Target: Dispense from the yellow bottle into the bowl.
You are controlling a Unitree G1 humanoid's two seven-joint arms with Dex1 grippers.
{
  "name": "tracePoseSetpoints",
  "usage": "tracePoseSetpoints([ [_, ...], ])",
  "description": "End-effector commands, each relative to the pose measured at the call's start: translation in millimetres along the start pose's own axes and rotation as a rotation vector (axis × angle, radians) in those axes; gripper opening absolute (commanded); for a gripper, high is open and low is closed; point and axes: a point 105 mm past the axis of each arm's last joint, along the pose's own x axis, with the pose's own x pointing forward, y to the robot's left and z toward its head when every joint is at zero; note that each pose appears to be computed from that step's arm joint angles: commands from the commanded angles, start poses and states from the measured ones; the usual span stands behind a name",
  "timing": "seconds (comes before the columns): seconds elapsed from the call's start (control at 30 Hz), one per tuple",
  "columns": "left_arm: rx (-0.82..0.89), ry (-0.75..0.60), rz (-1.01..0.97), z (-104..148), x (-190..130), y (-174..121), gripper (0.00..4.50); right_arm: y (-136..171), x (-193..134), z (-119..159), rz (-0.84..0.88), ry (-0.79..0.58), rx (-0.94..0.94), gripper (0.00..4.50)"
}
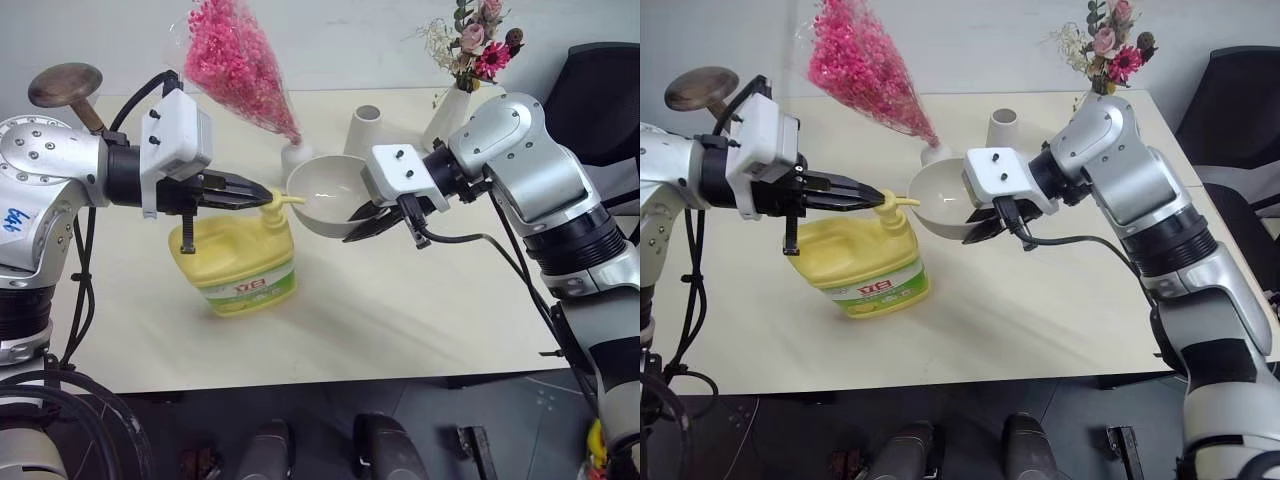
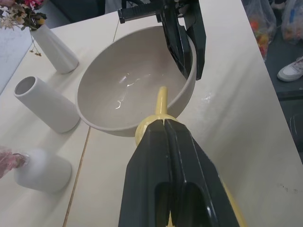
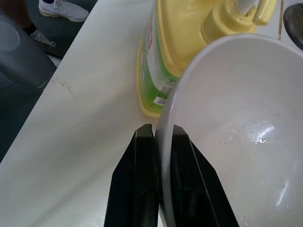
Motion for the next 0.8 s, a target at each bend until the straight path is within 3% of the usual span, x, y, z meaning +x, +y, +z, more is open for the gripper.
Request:
tracePoseSetpoints([
  [0.03,-0.101,0.1,-0.07,-34,13,-13,0.03,5,-7,18,0.054,-0.012,-0.064,0.0],
  [0.8,-0.351,0.172,-0.19,-69,23,-20,0.03,7,-5,27,0.05,-0.015,-0.126,0.0],
])
